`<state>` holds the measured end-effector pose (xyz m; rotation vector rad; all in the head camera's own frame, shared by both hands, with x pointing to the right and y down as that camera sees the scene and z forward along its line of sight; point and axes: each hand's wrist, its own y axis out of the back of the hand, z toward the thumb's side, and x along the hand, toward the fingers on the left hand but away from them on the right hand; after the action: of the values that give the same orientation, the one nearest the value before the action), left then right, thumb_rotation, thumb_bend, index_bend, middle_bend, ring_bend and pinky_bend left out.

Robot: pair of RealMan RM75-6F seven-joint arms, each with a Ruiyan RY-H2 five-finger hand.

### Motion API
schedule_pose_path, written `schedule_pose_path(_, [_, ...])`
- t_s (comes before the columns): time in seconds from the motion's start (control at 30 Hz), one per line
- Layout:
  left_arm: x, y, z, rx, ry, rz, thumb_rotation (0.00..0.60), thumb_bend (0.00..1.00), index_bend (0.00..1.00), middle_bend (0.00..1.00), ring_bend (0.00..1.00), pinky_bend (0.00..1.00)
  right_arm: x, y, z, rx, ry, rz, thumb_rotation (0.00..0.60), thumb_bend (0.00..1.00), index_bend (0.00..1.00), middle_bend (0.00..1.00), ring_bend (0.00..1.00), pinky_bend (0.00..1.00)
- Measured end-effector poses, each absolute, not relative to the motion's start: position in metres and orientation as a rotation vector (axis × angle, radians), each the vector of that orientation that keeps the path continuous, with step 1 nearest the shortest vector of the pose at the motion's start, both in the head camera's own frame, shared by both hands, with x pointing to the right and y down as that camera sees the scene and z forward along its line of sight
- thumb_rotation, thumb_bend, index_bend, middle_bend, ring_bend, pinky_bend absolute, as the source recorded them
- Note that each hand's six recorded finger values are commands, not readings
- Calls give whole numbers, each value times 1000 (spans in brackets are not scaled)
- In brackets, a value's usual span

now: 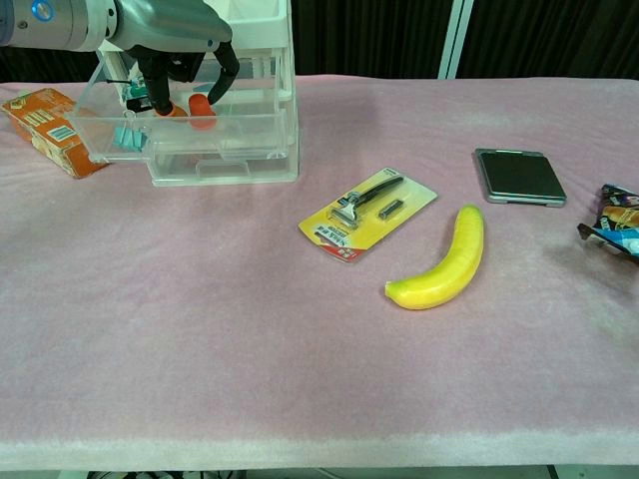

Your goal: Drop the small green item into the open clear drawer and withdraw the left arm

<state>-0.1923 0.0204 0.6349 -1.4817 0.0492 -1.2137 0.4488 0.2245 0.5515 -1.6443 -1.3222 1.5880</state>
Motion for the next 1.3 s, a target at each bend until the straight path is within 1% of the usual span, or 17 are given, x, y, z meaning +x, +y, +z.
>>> schedule_pose_path(1.3, [-193, 23, 637, -1485, 41, -1215, 600, 276, 487, 1000, 1000, 1000, 449, 224, 551, -1635, -1321, 1587, 600, 137, 0, 0, 0, 123])
